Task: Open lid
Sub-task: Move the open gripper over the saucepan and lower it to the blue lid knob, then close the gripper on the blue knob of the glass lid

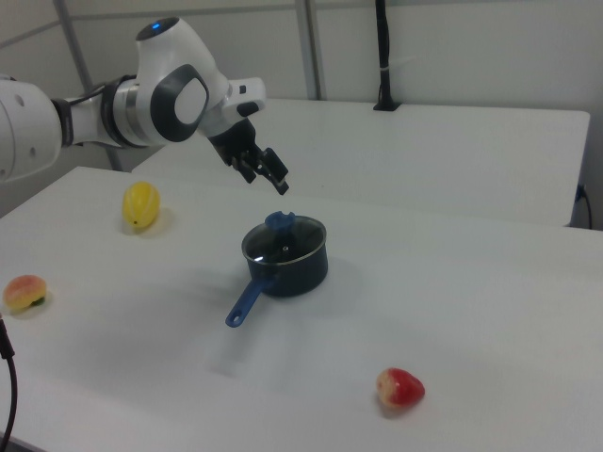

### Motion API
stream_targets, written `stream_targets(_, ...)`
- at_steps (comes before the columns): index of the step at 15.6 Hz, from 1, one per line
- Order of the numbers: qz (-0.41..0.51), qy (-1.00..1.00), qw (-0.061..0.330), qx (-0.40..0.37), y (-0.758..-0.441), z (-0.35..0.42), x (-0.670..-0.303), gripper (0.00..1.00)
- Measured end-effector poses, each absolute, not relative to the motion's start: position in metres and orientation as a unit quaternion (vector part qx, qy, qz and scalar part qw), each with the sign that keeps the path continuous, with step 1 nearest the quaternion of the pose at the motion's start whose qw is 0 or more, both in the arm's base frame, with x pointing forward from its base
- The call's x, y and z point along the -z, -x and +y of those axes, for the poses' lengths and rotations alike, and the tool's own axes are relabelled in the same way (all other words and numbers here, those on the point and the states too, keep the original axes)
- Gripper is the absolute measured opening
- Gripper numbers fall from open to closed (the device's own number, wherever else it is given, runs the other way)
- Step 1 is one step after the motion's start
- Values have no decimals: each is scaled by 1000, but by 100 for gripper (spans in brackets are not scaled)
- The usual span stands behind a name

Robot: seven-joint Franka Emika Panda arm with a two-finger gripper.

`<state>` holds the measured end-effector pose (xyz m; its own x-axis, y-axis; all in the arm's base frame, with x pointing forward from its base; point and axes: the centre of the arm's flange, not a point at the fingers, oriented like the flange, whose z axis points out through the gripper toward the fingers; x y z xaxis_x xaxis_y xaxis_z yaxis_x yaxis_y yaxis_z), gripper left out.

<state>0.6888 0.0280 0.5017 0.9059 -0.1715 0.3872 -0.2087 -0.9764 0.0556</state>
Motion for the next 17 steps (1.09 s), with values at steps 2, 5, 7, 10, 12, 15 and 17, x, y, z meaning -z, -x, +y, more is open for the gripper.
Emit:
stream_targets(2,-94,-976,53,-190,-692,28,-491,100)
stream_targets(5,-91,-977,53,-187,-696,30,-476,100)
stream_targets(7,-88,-976,50,-192,-696,35,-467,100)
stream_targets(10,-80,-978,58,-185,-696,41,-453,100)
stream_targets(12,-74,-979,66,-180,-697,43,-442,100)
stream_targets(15,-64,-978,73,-186,-701,44,-431,100)
stream_targets(17,-59,-978,80,-184,-702,44,-427,100)
